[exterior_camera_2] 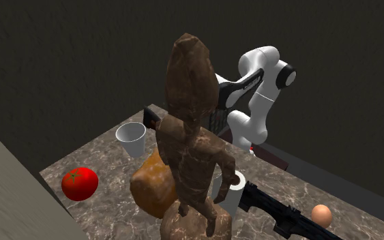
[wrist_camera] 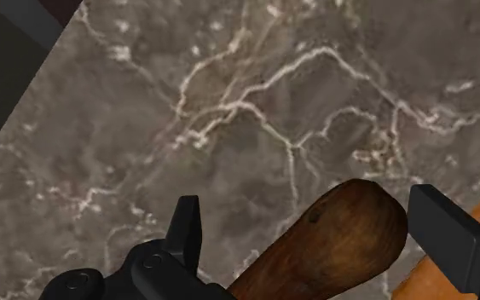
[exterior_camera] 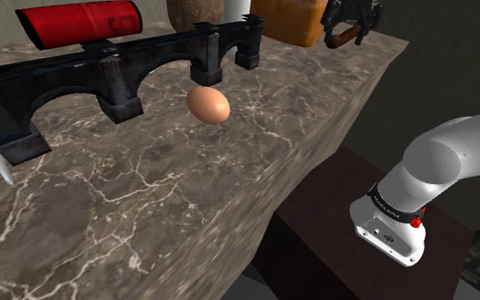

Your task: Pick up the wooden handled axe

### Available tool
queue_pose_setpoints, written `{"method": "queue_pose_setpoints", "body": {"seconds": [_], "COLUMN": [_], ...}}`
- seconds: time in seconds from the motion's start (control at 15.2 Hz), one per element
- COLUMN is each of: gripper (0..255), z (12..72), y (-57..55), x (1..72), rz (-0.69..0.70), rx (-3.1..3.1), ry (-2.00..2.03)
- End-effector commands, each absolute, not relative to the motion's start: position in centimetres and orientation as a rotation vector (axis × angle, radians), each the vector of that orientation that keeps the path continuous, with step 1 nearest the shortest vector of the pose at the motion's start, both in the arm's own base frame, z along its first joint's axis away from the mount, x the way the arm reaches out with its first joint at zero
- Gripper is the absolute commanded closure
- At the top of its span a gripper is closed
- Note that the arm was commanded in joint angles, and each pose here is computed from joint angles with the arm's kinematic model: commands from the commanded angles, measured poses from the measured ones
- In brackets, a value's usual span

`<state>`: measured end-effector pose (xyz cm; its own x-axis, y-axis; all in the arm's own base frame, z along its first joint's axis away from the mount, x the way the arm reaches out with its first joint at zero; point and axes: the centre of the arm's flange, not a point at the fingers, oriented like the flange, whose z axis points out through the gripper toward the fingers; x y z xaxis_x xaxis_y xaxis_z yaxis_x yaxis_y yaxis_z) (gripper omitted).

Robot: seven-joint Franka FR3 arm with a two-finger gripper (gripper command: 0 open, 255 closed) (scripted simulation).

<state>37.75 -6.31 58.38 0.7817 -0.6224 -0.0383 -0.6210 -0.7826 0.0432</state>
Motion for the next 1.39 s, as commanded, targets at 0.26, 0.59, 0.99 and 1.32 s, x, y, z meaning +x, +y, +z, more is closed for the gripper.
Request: {"method": "queue_pose_setpoints", "body": {"seconds": [0.26, 0.59, 0.99, 1.32], "gripper": [0, 0, 0, 255], "z": [60.1, 61.8, 58.6, 57.8], "y": [-12.4, -17.7, -17.7, -17.8], "x": [41.0, 41.7, 41.7, 41.7], "rz": [-0.013, 0.036, 0.036, 0.036], "rx": [2.629, 2.321, 2.321, 2.321], "ry": [-1.605, -1.987, -1.987, -1.987]}}
